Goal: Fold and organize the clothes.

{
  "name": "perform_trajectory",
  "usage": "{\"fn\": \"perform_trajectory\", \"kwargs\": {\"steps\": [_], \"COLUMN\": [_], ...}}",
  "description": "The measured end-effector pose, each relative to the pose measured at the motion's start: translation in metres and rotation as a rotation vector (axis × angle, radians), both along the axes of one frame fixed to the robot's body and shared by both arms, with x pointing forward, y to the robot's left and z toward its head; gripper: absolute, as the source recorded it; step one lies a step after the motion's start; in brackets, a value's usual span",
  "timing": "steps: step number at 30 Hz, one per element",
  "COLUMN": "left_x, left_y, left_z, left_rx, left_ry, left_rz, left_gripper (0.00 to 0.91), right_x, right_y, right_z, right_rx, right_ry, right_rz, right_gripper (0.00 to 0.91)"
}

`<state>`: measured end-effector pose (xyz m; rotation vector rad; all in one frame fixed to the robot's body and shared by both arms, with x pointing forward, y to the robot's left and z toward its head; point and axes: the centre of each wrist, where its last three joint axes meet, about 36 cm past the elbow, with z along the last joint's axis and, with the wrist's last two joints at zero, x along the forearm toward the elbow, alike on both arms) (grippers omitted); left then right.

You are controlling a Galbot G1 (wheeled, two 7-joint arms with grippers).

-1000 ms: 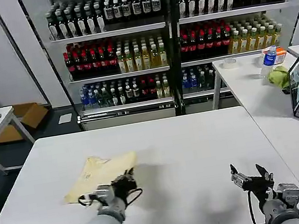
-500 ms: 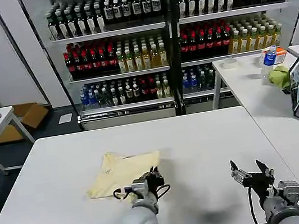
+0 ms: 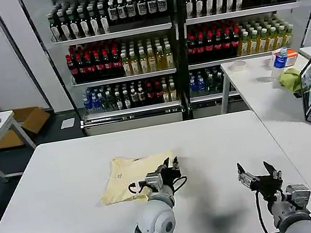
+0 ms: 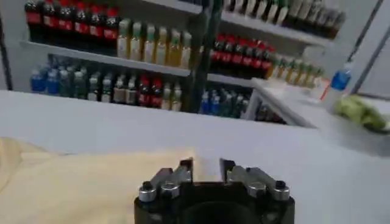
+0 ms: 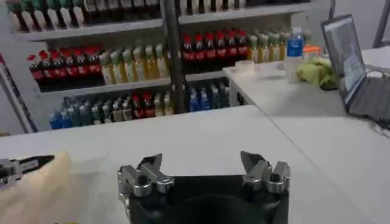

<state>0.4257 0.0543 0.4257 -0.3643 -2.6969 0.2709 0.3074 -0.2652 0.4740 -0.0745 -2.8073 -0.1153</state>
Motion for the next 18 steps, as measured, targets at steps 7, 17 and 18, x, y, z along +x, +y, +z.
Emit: {"fn": "perform_trajectory", "kwargs": {"steps": [7, 17, 18], "left_x": [-0.023, -0.051, -0.053], "left_y": [0.016, 0.097, 0.105], "left_z": [0.009, 0.020, 0.021], "left_rx": [-0.159, -0.167, -0.154], "left_ry": [0.013, -0.106, -0.118], "left_rz": [-0.029, 0.109, 0.124], "left_gripper": [0.907, 0.907, 0.907], "right_x": [0.004, 0.004, 0.005], "right_y": [-0.002, 0.004, 0.005], "right_z": [-0.005, -0.011, -0.011], "right_rx": [-0.036, -0.076, -0.079], "right_ry": [-0.071, -0.169, -0.175], "right_rz": [0.027, 0.044, 0.048], "right_gripper": [0.907, 0.907, 0.907]}}
